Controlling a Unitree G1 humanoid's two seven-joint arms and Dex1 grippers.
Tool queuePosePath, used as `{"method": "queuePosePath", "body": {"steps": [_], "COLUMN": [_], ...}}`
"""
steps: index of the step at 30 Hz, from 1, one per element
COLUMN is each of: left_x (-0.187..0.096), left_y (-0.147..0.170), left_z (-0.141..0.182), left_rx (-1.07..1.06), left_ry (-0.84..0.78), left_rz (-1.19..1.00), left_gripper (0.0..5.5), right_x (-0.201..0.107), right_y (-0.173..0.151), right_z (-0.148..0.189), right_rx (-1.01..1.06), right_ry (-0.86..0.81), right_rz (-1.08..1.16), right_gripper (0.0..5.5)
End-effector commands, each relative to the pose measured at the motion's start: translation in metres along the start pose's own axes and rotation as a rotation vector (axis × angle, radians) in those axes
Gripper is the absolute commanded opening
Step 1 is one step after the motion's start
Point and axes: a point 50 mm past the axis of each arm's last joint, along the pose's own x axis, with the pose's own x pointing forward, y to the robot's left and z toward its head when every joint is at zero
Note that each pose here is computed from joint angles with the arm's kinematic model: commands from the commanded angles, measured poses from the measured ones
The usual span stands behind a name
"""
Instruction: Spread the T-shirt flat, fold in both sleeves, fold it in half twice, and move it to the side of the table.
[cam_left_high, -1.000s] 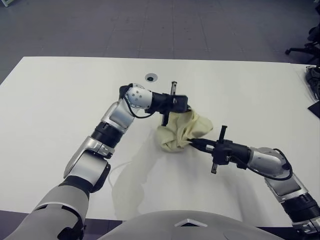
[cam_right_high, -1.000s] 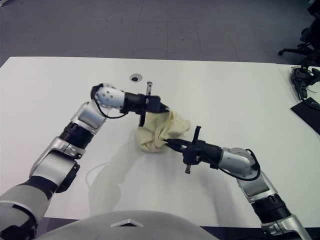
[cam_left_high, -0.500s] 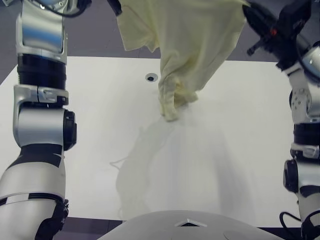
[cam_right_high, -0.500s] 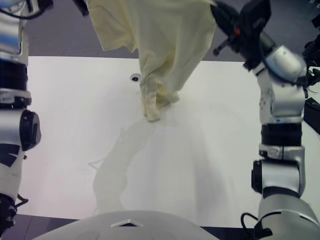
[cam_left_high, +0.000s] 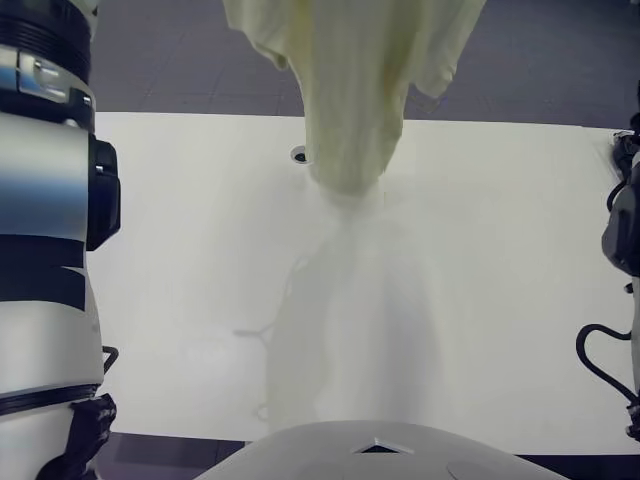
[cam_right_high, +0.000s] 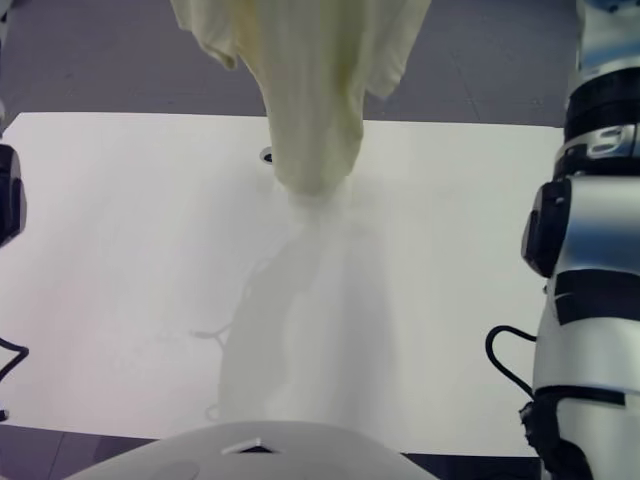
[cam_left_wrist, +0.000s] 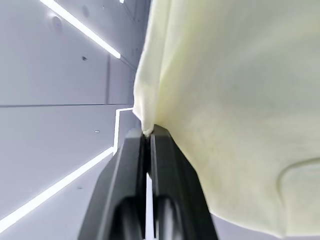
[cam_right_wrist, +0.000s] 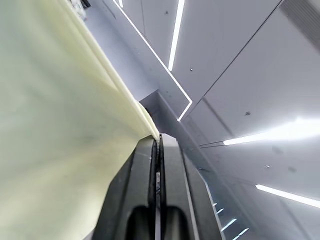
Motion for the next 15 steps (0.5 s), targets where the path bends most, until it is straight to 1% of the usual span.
{"method": "queuePosePath", "body": {"steps": [1,4,6,7,8,9,10,11,13,15], "left_x": [-0.012,-0.017,-0.029,-0.042,-0.063,-0.092,-0.119,-0.153,-0.198,-0.227], "left_y": [-0.001,-0.020,-0.040,-0.054,-0.073,-0.098,-0.119,-0.142,-0.162,-0.167], "left_z": [-0.021,-0.020,-0.016,-0.013,-0.008,0.002,0.015,0.033,0.065,0.090], "left_rx": [0.007,-0.002,-0.003,-0.003,-0.015,-0.054,-0.103,-0.177,-0.355,-0.510], "left_ry": [0.045,-0.033,-0.151,-0.213,-0.273,-0.334,-0.384,-0.446,-0.522,-0.563], "left_rz": [-0.044,-0.144,-0.259,-0.329,-0.416,-0.527,-0.633,-0.758,-0.917,-1.034], "left_gripper": [0.01,0.01,0.01,0.01,0.01,0.01,0.01,0.01,0.01,0.01], "right_x": [-0.009,-0.017,-0.036,-0.053,-0.080,-0.114,-0.144,-0.175,-0.211,-0.230], "right_y": [-0.019,-0.004,0.025,0.044,0.066,0.089,0.106,0.122,0.136,0.142], "right_z": [-0.004,-0.013,-0.028,-0.036,-0.045,-0.048,-0.044,-0.033,-0.007,0.013], "right_rx": [-0.048,-0.037,0.067,0.139,0.248,0.371,0.485,0.604,0.814,0.937], "right_ry": [0.029,0.014,-0.002,-0.011,0.009,0.031,0.058,0.092,0.146,0.184], "right_rz": [-0.047,0.043,0.253,0.373,0.505,0.624,0.739,0.864,1.054,1.214], "right_gripper": [0.00,0.00,0.00,0.00,0.00,0.00,0.00,0.00,0.00,0.00]}}
